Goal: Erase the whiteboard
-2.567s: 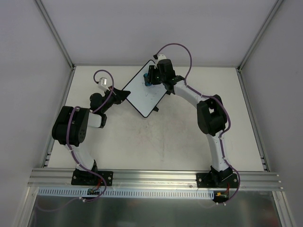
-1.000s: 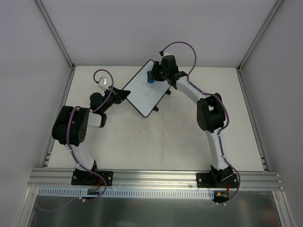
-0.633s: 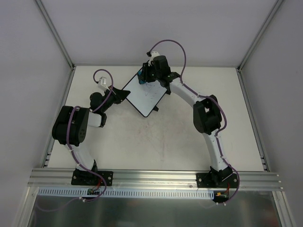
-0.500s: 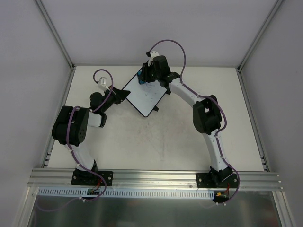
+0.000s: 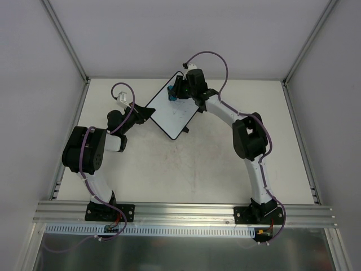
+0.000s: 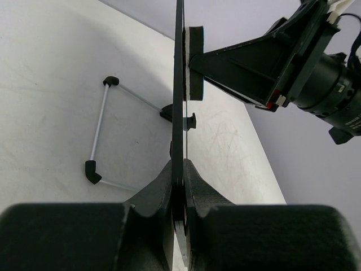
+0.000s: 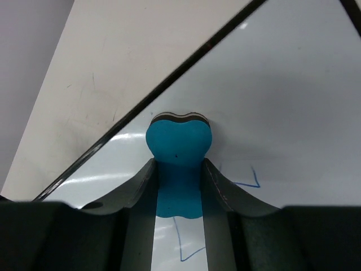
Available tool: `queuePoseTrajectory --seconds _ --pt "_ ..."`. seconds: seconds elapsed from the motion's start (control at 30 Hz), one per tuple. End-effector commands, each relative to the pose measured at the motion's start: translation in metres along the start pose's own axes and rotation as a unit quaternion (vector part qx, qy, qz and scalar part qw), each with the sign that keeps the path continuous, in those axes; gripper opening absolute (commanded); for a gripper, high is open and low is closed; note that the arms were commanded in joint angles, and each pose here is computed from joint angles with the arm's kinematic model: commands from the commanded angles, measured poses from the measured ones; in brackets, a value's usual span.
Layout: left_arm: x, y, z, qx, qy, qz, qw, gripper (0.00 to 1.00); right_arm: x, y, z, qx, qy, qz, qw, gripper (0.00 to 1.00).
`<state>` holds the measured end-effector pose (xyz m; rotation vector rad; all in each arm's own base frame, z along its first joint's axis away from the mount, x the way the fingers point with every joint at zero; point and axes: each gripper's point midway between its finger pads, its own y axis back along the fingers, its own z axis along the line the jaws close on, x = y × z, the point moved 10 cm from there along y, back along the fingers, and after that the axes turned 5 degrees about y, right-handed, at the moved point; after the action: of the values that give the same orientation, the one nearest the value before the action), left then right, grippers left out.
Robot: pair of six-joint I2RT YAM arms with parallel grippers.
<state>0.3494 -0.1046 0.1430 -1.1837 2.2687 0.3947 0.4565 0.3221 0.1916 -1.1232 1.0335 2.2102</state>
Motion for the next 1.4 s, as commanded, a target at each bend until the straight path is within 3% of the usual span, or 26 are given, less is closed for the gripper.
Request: queuePoseTrajectory --seconds 0.0,0.4,0.83,1.1,1.37 --pt "-0.005 -0.007 -0.016 0.057 -0.055 -0.002 0.997 0.0 0.031 0.001 -0.035 0.066 -0.057 0.04 0.995 0.0" --pt "-0.005 -0.006 -0.017 0.059 -0.052 -0.004 0.997 0.0 0.053 0.014 -0.079 0.158 -0.135 0.049 0.977 0.0" --pt "-0.005 -0.006 -0.017 0.06 -0.05 -0.005 0.997 0.0 0.078 0.022 -0.105 0.191 -0.212 0.073 0.956 0.0" --pt "-0.004 -0.007 -0.017 0.063 -0.046 -0.006 0.997 0.0 0.08 0.024 -0.106 0.19 -0.218 0.075 0.954 0.0" --pt "-0.006 -0.008 -0.018 0.062 -0.048 -0.003 0.997 0.0 0.062 0.017 -0.078 0.102 -0.17 0.035 0.98 0.0"
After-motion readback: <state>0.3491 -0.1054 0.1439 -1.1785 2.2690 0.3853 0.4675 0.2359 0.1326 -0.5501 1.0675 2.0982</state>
